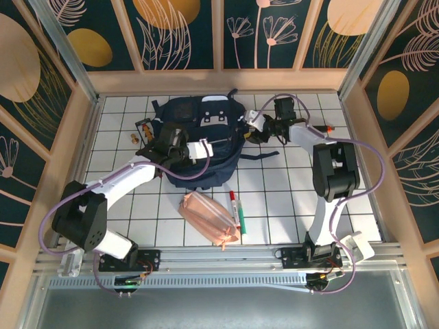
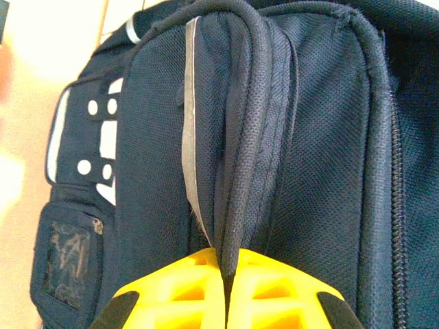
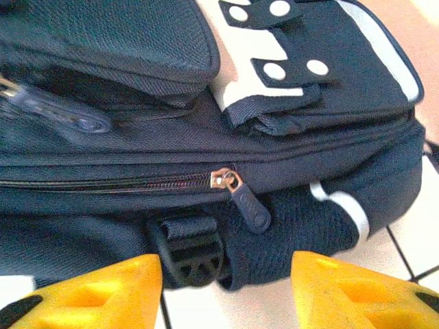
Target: Pack books, pencil case, and school supplies into a backpack
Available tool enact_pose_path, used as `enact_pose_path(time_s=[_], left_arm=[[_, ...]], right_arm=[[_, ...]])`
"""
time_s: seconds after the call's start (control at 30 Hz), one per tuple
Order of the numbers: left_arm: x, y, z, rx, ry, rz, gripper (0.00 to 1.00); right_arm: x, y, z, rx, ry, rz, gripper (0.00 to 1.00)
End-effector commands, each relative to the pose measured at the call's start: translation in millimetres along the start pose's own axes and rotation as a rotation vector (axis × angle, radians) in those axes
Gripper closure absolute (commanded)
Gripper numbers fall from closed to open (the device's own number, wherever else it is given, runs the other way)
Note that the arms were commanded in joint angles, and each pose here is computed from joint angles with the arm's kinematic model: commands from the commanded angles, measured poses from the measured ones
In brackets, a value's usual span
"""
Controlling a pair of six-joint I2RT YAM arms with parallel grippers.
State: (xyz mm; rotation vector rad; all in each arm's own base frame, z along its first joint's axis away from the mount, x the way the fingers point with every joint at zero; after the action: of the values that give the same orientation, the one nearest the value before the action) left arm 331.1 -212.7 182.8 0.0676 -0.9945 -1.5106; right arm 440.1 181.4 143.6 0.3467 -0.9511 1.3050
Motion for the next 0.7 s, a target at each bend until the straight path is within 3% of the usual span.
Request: enact_pose_path(time_s=[0.0,0.27,0.33,0.53,0.67], left_arm=[[35.8,27.1,16.9,0.093,-0.183,-0.062,1.00],[40.1,26.1,18.1,0.089,-0.216,-0.077,1.00],[40.3,25.8,18.1,0.088,-0.219,-0.078,1.00],[42.3,23.6,19.2,0.070,-0.233,-0.099,1.00],[43.4,20.9,20.3,0.059,-0.245,-0.119,1.00]], right_arm=[[-3.6,5.7,-15.3,0.034,0.023,0.091,0.48],[-5.4,-4.7,-31.3,-0.025,0.004,0.057,0.51],[-4.7,-2.6,-29.1,0.005,-0.003,0.058,0.64],[6.7,-2.2,-8.6,0.146,-0.052,0.036,0.72],[-0.8,-8.6,-15.1,0.113,-0.025,0.039,0.66]])
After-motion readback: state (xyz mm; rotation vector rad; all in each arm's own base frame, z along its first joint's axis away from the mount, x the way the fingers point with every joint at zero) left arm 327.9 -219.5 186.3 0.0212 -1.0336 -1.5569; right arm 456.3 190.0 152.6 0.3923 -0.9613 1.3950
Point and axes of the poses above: each hand's point on the last joint's axis, 136 mm out from that joint toward the fingers, its own z axis back along the fingers, its own y axis along the line the jaws close on, x = y × z, the point moved 5 cm from there along z, back along the fingers, and after that the axes turned 4 degrees about -z, right-handed, at the moved point
